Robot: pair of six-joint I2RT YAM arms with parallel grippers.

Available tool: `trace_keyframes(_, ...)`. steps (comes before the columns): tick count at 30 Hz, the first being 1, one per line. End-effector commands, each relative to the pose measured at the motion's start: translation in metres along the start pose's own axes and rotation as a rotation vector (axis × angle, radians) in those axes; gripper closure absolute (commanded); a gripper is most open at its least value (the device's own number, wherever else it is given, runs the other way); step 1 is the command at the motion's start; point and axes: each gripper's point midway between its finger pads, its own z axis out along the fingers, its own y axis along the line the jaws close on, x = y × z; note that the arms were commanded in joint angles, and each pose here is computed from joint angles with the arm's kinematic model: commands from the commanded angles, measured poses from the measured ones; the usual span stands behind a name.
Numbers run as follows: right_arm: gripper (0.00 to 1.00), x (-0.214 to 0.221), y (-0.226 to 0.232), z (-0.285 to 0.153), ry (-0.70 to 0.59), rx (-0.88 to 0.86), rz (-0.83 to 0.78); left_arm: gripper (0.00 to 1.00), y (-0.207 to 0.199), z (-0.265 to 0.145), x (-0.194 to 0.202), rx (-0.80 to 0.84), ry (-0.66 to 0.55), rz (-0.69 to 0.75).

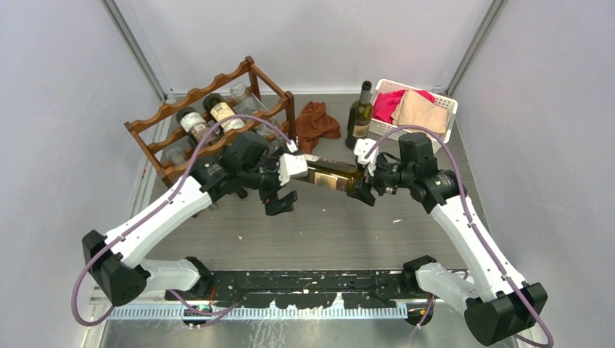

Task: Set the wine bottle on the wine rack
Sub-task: Pick up the wine bottle from the center of the board, then place the wine bottle in the wine rack.

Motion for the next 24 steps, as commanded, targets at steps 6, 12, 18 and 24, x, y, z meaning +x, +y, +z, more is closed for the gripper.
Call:
trace_keyframes(6, 0.99, -0.045, 0.006, 0.003, -0.15, -0.043, 0.079, 0.1, 0.086, -0.11, -0.084, -0.452, -0.196, -0.359)
trace_keyframes(12, 0.99, -0.074, 0.021, 0.026, -0.216, -0.093, 0.165, 0.3, 0.11, -0.144, -0.031, -0.636, 0.063, -0.478)
trace_keyframes(18, 0.99, -0.101, 0.043, 0.049, -0.264, -0.182, 0.217, 0.36, 0.13, -0.179, 0.012, -0.772, 0.271, -0.383)
trace_keyframes(24, 0.99, -0.123, 0.06, 0.073, -0.299, -0.263, 0.237, 0.4, 0.136, -0.198, 0.05, -0.721, 0.389, -0.385)
